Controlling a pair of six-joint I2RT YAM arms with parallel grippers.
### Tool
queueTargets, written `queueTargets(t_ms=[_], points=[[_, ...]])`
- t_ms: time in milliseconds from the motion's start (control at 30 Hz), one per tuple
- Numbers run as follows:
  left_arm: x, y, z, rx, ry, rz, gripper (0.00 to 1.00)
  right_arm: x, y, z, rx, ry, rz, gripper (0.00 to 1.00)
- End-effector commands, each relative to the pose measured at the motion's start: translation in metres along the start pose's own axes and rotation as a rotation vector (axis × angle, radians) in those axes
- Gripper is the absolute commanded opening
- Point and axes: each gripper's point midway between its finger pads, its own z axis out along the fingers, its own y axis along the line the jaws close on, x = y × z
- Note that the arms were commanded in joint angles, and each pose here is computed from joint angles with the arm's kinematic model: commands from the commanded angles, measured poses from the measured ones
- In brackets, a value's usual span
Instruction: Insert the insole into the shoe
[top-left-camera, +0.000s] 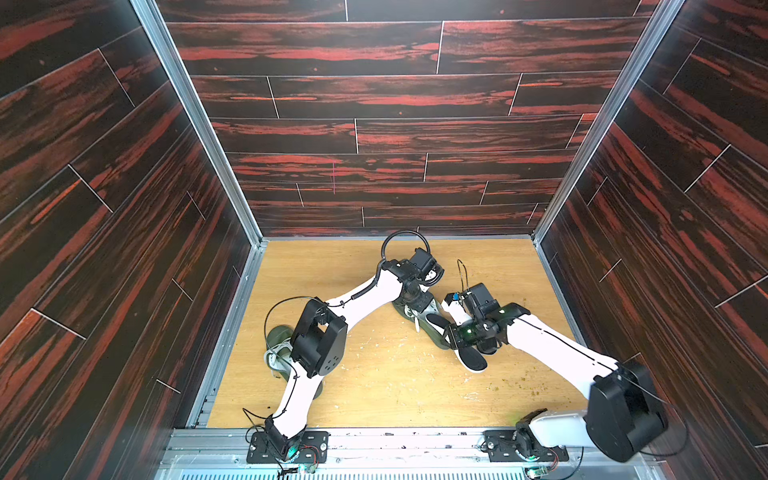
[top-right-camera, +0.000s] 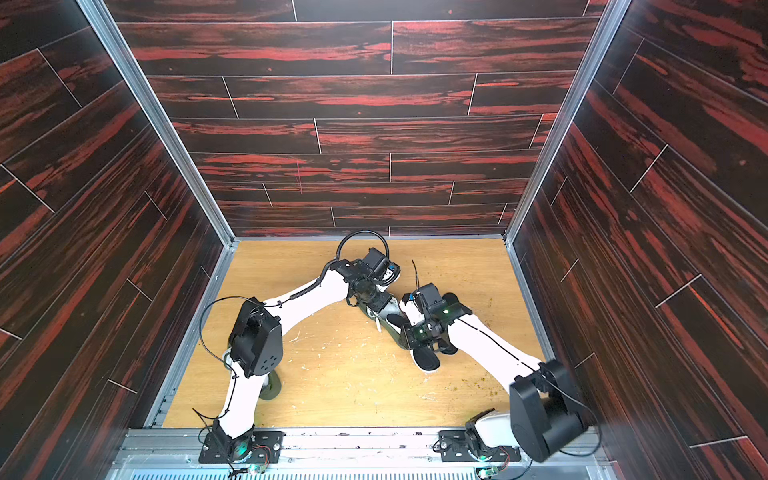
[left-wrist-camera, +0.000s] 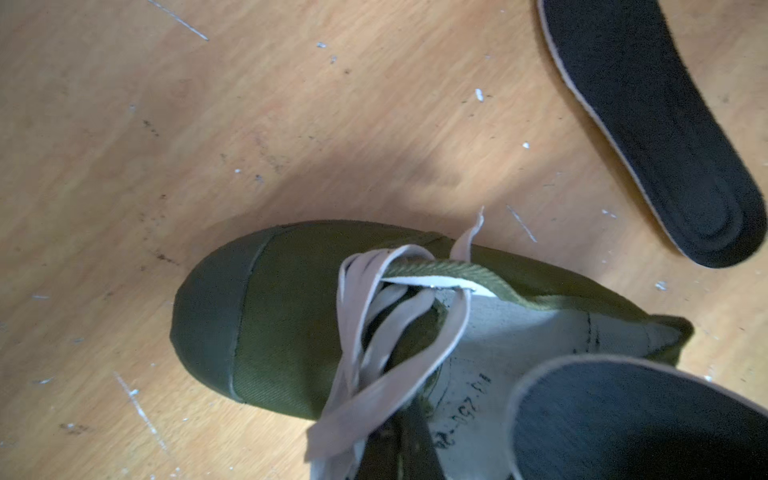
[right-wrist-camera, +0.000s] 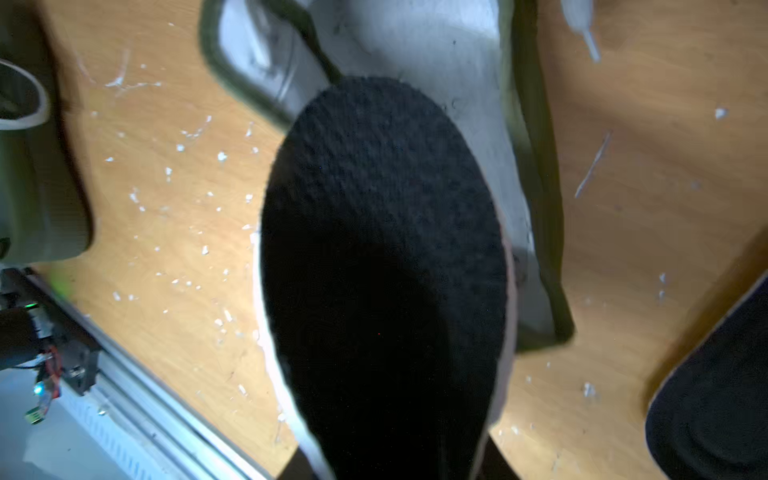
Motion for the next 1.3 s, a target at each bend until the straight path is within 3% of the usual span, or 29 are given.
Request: queueTargets(t_ms=[0, 200, 433, 700, 1033, 1267], points=[[-0.018, -0.010, -0.038, 0.051, -0.097, 0.021, 0.00, -0.020, -0.002, 0.000, 0.035, -0.015, -0.045, 0.37], [-0.017, -0.016, -0.040, 0.083, -0.111, 0.043, 0.00, -0.037, -0.017, 0.007, 0.128, 0.021, -0.123, 0.37], [-0.027, -0.012, -0.047, 0.095, -0.154, 0.045, 0.00, -0.039, -0.017, 0.009, 0.130, 0.046, -0.275, 0.39], [-0.028, -0.015, -0.049, 0.171, -0.167, 0.045, 0.00, -0.043, -0.006, 0.015, 0.069, -0.059, -0.460, 0.42], [-0.028, -0.023, -0.051, 0.274, -0.173, 0.039, 0.00, -0.064, -0.002, 0.040, 0.076, -0.093, -0.420, 0.44], [-0.028, -0.023, -0.049, 0.297, -0.193, 0.009, 0.00, -0.078, 0.003, 0.051, 0.065, -0.124, -0.415, 0.57]])
